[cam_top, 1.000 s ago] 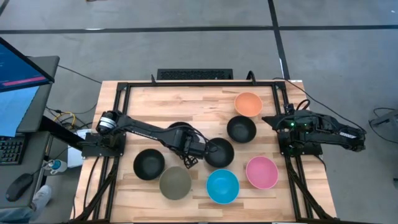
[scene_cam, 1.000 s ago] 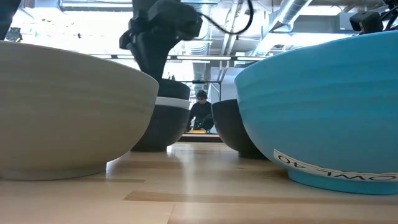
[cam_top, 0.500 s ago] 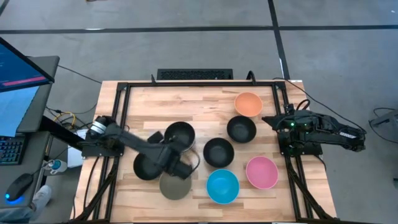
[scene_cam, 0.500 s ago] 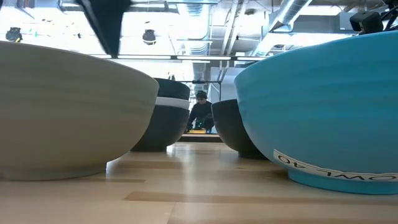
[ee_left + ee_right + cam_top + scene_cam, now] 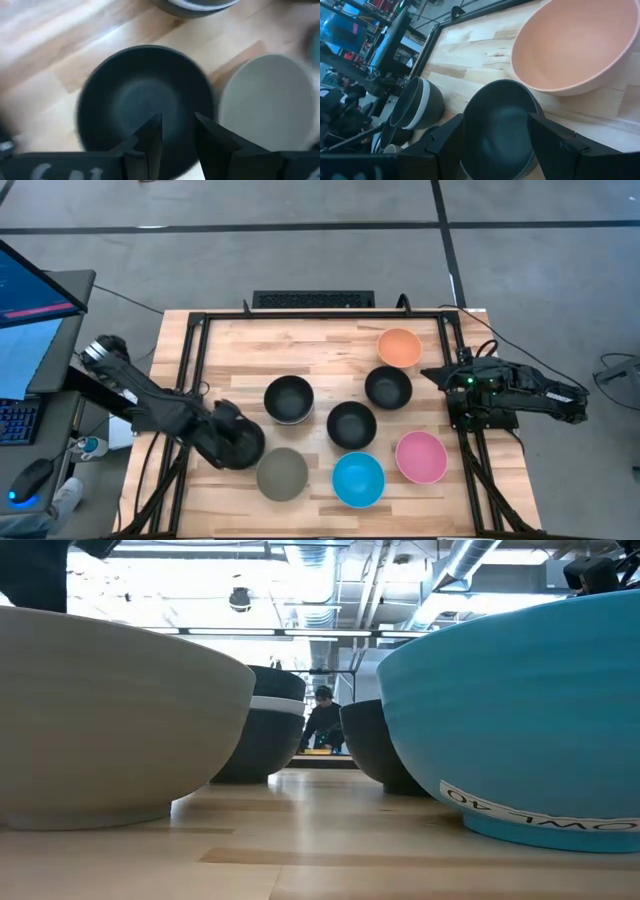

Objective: Nest bowls inside each other
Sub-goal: Stack the black bowl on top of the other black bowl

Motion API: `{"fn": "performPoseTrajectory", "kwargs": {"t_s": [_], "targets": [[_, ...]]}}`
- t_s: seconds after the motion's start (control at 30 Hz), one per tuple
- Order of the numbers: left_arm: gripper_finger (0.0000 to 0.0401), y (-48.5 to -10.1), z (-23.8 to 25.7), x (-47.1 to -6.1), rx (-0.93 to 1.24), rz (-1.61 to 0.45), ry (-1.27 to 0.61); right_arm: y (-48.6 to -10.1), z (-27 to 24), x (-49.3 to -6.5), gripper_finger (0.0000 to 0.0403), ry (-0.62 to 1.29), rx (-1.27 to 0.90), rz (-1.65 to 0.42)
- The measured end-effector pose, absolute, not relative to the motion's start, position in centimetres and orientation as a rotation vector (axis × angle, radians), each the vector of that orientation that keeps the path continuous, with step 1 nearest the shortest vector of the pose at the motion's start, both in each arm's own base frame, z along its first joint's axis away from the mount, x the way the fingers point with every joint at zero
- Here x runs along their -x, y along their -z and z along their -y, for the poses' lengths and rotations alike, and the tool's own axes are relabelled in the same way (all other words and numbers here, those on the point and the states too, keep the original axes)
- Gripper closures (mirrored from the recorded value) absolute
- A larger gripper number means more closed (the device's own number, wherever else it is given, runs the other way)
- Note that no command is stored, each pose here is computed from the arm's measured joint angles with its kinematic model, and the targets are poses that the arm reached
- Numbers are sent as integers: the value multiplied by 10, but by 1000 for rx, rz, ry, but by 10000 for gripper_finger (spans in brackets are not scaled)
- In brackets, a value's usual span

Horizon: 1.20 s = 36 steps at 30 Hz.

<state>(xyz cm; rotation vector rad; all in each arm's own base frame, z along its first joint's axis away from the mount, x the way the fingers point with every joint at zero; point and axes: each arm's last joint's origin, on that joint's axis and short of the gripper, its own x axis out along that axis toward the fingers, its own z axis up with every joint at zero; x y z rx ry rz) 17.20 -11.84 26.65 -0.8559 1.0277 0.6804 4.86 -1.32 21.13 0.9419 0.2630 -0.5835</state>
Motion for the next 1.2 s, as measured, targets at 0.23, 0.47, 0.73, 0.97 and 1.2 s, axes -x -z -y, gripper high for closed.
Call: {"fn": "performPoseTrajectory", "kwargs": {"t_s": [0.23, 0.47, 0.73, 0.97, 1.2], "targets": [[305, -264, 98, -151, 796, -1178, -723, -211, 13, -49, 163, 583, -942, -263], [305, -255, 82, -155, 672, -1314, -752, -211, 13, -49, 163, 584, -942, -262], [305, -220, 74, -160, 714, -1395, -680, -211, 13, -49, 163, 586, -951, -260], [305, -218, 73, -163, 681, -1350, -660, -211, 13, -48, 163, 591, -951, -262], [305, -218, 73, -163, 663, -1328, -670, -211, 13, -48, 163, 591, -951, -262]]}}
